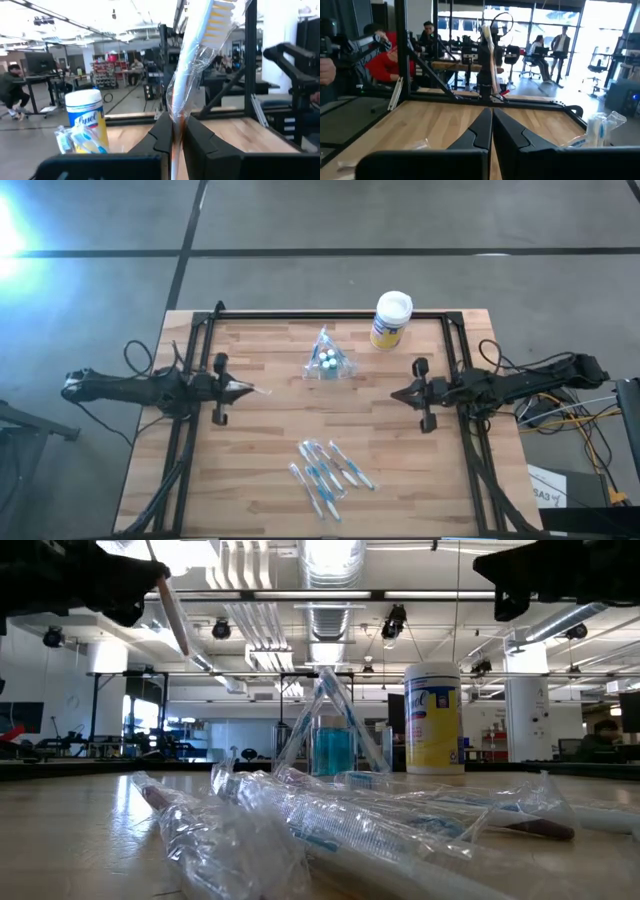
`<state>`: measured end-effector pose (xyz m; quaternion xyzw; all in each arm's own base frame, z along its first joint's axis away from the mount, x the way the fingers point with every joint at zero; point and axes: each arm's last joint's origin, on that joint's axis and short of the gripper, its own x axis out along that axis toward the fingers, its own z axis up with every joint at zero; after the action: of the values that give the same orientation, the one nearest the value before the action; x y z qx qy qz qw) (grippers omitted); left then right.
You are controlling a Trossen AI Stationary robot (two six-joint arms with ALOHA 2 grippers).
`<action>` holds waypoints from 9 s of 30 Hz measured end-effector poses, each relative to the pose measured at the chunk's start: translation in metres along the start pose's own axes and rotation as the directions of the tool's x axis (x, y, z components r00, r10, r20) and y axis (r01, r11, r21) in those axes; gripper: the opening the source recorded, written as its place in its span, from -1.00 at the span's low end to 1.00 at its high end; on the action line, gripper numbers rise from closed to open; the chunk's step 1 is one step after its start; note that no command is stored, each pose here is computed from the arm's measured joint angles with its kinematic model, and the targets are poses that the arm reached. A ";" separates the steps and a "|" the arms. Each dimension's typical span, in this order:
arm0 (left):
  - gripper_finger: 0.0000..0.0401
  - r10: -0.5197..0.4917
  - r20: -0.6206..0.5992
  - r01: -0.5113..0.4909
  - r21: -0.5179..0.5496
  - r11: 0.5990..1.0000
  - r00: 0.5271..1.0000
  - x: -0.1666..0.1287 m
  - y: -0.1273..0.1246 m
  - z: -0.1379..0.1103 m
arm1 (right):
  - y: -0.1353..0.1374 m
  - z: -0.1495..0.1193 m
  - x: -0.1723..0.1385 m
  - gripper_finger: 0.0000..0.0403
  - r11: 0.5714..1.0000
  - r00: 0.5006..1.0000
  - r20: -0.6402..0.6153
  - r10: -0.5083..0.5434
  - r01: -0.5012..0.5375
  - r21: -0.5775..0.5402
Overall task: Pick & Place toothbrushing station
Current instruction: Put the orange toothbrush into the transparent organizer, then put the blue toothbrush into the transparent organizer
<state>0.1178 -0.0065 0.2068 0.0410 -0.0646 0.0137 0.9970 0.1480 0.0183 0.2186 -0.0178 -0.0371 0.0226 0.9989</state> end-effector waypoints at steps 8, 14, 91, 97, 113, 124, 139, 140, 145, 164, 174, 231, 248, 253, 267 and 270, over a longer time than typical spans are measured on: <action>-0.89 0.008 0.050 -0.006 -0.039 0.999 0.999 -0.006 0.001 -0.010 | 0.000 -0.020 -0.008 -0.96 0.999 0.998 0.054 -0.008 0.010 -0.044; -0.89 0.104 0.101 -0.100 -0.046 0.994 0.989 -0.002 0.007 0.008 | -0.001 0.000 -0.004 -0.96 0.995 0.995 0.099 -0.018 0.027 -0.093; -0.81 0.181 -0.495 -0.337 -0.245 0.909 0.850 0.154 0.128 -0.066 | -0.001 0.004 0.001 -0.96 0.989 1.000 0.020 -0.019 0.022 -0.145; -0.69 0.149 -0.489 -0.301 -0.248 0.921 0.859 0.154 0.127 -0.066 | -0.001 0.004 0.001 -0.96 0.989 1.000 0.019 -0.019 0.022 -0.145; 0.12 0.175 -0.440 -0.302 -0.237 0.923 0.881 0.145 0.125 -0.034 | -0.001 0.004 0.001 -0.96 0.990 1.000 0.019 -0.019 0.021 -0.137; -0.08 0.146 -0.296 -0.166 -0.042 0.985 0.944 0.082 0.079 0.064 | -0.001 0.004 0.001 -0.96 0.990 1.000 0.019 -0.019 0.021 -0.137; -0.98 0.007 -0.125 -0.002 0.033 0.999 0.992 0.021 0.030 0.023 | -0.001 0.004 0.001 -0.96 0.992 1.000 0.019 -0.019 0.021 -0.127; -0.97 -0.035 -0.119 0.040 0.040 0.998 0.992 0.020 0.028 0.017 | -0.001 0.004 0.001 -0.96 0.992 1.000 0.019 -0.019 0.021 -0.128; -0.96 -0.058 -0.067 0.057 -0.011 0.998 0.996 0.013 0.025 -0.004 | -0.001 0.004 0.001 -0.96 0.990 1.000 0.019 -0.019 0.021 -0.138; -0.97 0.036 -0.104 -0.054 -0.177 0.983 0.994 -0.001 0.024 -0.029 | -0.001 0.001 0.001 -0.96 0.991 1.000 -0.006 -0.018 0.017 -0.130; -0.95 0.034 -0.133 -0.058 -0.179 0.982 0.990 -0.008 0.023 -0.022 | -0.001 -0.002 0.002 -0.96 1.000 0.994 -0.108 -0.012 0.010 -0.020; -0.93 -0.064 -0.211 -0.001 -0.297 0.955 0.975 -0.010 0.020 -0.030 | 0.117 -0.095 0.218 0.11 0.868 0.212 -0.973 -0.087 0.496 0.030; -0.95 -0.065 -0.210 -0.002 -0.305 0.952 0.975 -0.010 0.020 -0.030 | 0.111 -0.108 0.207 -0.69 0.896 0.182 -0.978 -0.100 0.444 -0.009; -0.96 -0.067 -0.211 -0.001 -0.305 0.952 0.975 -0.010 0.020 -0.030 | 0.109 -0.098 0.206 -0.92 0.917 0.208 -0.973 -0.096 0.398 -0.005; -0.94 -0.063 -0.206 -0.003 -0.307 0.952 0.976 -0.010 0.020 -0.030 | 0.106 0.022 0.192 -0.96 0.993 0.756 -0.654 -0.029 0.099 0.071; -0.95 -0.063 -0.203 -0.002 -0.307 0.952 0.977 -0.010 0.020 -0.029 | 0.097 0.041 0.173 -0.96 0.997 0.842 -0.540 -0.008 0.052 0.065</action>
<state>0.1111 0.0156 0.1783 -0.1141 0.0405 -0.0076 0.9926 0.3134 0.1247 0.2682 0.0157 0.2455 0.0025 0.9693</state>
